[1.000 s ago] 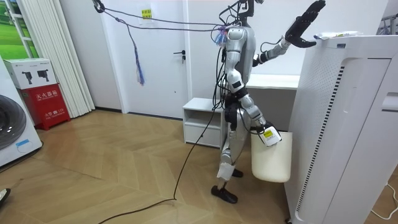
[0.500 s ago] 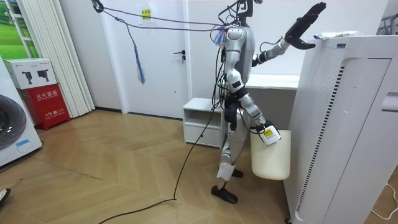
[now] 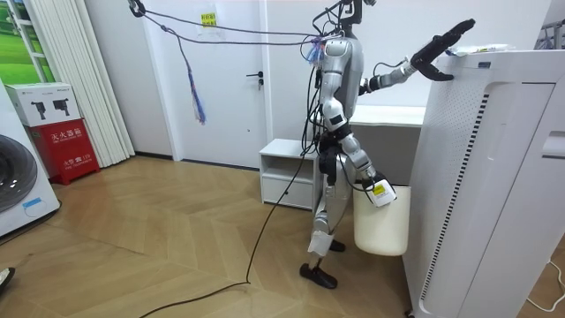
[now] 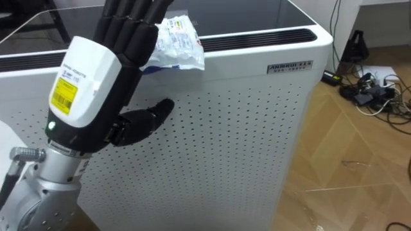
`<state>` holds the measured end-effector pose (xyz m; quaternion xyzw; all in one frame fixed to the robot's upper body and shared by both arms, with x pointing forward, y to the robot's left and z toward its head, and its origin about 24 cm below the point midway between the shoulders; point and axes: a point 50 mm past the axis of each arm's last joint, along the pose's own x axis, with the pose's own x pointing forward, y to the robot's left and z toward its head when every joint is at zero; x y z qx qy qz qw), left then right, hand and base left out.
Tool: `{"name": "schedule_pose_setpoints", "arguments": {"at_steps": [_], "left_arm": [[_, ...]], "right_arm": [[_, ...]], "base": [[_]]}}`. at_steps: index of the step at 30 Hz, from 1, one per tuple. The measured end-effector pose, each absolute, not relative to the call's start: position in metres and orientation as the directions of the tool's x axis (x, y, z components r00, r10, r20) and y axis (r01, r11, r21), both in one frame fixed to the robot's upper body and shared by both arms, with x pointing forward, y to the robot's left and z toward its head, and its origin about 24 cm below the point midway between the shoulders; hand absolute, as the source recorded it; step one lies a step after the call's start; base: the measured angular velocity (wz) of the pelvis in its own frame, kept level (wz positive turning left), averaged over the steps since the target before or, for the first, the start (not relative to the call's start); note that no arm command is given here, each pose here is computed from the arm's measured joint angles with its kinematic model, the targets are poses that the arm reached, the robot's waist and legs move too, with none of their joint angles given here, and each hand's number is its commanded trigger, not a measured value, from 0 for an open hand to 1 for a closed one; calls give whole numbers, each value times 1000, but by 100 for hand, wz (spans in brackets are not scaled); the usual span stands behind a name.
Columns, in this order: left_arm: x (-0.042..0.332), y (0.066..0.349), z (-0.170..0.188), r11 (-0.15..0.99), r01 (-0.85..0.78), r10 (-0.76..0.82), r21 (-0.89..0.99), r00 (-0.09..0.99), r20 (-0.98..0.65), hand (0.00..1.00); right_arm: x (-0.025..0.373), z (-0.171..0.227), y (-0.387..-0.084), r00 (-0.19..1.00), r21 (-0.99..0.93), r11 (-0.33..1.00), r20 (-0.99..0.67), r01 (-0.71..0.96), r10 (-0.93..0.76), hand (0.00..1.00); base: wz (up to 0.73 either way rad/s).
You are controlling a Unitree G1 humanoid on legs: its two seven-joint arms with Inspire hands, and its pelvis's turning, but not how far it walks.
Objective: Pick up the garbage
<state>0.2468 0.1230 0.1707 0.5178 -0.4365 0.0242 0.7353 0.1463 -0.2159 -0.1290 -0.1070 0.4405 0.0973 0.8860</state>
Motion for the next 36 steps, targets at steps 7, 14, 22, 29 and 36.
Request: {"name": "schedule_pose_setpoints", "arguments": {"at_steps": [7,14,22,29,36], "left_arm": [[249,124,168,449,-473,-420,758,637,646,0],[250,124,167,437,-466,-427,769,646,633,100],[253,125,168,398,-441,-449,804,671,590,100],[257,131,184,411,-514,-411,753,632,656,100],[256,133,189,416,-538,-396,733,619,678,100]], "right_arm": [[146,-129,-217,590,-98,957,-803,-273,86,100],[146,-129,-217,586,-92,956,-805,-279,94,100],[146,-128,-220,585,-93,954,-805,-284,96,100],[151,-124,-217,607,-92,951,-787,-294,111,100],[151,-123,-217,606,-109,942,-787,-316,112,100]], "base": [[0],[0],[0],[0],[0]]}}
